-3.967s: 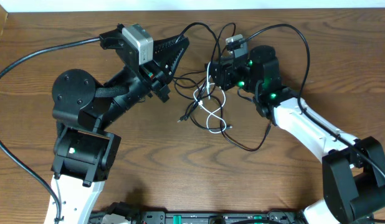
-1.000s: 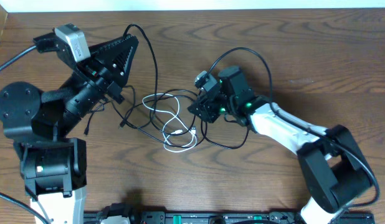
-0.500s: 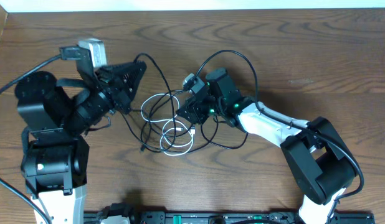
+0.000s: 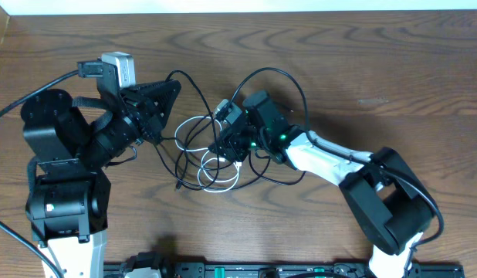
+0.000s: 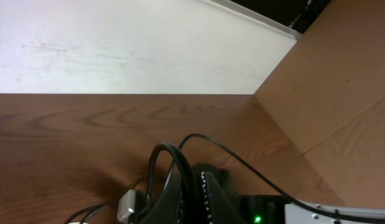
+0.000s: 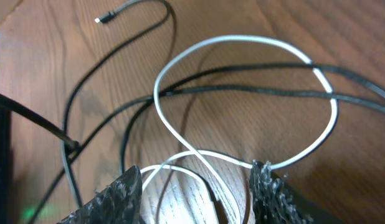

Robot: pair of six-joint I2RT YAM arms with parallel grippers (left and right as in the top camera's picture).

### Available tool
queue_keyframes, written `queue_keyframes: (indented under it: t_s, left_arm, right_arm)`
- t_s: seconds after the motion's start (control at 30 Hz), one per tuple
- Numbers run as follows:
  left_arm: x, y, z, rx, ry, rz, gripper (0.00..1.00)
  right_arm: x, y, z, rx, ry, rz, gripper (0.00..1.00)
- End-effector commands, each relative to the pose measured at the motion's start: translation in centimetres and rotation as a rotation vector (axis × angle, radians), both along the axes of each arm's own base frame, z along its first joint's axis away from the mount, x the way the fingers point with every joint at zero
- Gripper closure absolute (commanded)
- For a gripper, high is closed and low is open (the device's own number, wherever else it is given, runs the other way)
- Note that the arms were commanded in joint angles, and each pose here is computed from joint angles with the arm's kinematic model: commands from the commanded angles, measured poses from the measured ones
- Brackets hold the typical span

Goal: Untangle cables
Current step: 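Reach right gripper into the white cable loops and grasp them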

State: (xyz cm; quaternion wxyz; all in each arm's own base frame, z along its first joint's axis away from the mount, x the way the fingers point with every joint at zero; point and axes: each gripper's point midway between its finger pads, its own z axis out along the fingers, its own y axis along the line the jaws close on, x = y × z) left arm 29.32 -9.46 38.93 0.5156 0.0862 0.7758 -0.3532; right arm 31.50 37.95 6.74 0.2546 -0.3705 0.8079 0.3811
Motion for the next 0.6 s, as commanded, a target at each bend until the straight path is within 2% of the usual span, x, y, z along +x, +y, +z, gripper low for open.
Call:
queue_keyframes:
  t_s: [0.0, 0.57]
  left_arm:
    - [-0.7, 0.0, 1.5, 0.025, -0.06, 0.002, 0.92]
    - [-1.5, -0.1, 2.2, 0.027, -0.087, 0.001, 0.92]
  right_arm:
    - [0.0, 0.5, -1.8, -0.014, 0.012, 0.019, 0.47]
    - [0.9, 1.7, -2.2, 0.017, -0.031, 0.052, 0.41]
